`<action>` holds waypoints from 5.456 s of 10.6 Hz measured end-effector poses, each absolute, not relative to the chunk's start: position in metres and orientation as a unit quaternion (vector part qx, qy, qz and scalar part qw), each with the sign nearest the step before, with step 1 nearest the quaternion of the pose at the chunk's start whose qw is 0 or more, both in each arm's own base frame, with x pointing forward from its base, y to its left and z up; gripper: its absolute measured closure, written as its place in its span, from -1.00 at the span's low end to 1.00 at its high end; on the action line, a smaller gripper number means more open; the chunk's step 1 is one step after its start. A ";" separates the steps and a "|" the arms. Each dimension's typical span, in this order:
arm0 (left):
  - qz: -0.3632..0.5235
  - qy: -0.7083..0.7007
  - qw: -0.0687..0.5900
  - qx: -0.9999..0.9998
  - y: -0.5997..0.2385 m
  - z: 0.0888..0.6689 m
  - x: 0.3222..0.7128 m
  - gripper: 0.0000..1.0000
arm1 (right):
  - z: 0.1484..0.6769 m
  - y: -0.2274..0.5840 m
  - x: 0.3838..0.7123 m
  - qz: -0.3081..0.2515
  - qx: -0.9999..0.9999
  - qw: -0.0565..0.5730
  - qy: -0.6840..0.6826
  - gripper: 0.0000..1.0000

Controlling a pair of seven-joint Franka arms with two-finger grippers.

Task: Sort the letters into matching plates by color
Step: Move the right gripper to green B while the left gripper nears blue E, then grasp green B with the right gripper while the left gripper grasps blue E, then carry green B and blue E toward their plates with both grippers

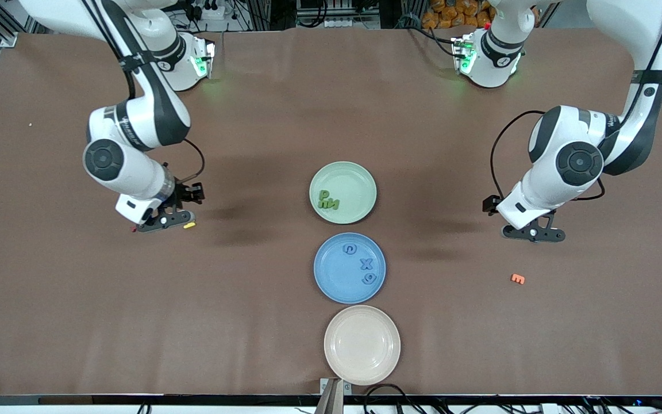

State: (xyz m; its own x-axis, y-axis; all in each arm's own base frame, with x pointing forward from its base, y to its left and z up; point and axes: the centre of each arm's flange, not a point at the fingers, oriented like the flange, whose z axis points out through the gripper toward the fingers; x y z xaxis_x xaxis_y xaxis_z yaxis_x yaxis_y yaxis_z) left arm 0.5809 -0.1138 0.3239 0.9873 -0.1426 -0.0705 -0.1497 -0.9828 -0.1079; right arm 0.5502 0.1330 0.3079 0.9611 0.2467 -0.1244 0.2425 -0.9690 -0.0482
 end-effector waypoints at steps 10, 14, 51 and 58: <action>0.001 0.138 0.033 -0.990 -0.009 0.259 0.582 -1.00 | 0.285 0.003 0.544 0.024 -0.944 0.026 -0.329 -0.37; -0.005 0.153 0.045 -0.987 0.033 0.229 0.583 -1.00 | 0.272 -0.016 0.534 0.003 -0.906 0.019 -0.423 -0.65; 0.044 0.046 0.034 -0.997 -0.073 0.241 0.633 0.45 | 0.170 -0.032 0.515 -0.038 -0.757 -0.020 -0.652 -0.37; 0.025 -0.059 0.000 -0.998 -0.234 0.264 0.616 0.45 | 0.175 -0.033 0.519 -0.043 -0.758 -0.026 -0.651 0.30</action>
State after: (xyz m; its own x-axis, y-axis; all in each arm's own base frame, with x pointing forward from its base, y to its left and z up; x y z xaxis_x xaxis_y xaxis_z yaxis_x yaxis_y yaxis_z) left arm 0.6157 -0.2336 0.2642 0.9918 0.1169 -0.0509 0.1170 -0.9931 -0.0021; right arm 0.5191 -0.0334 0.1747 0.1497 0.9882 0.0311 0.9837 -0.1521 0.0958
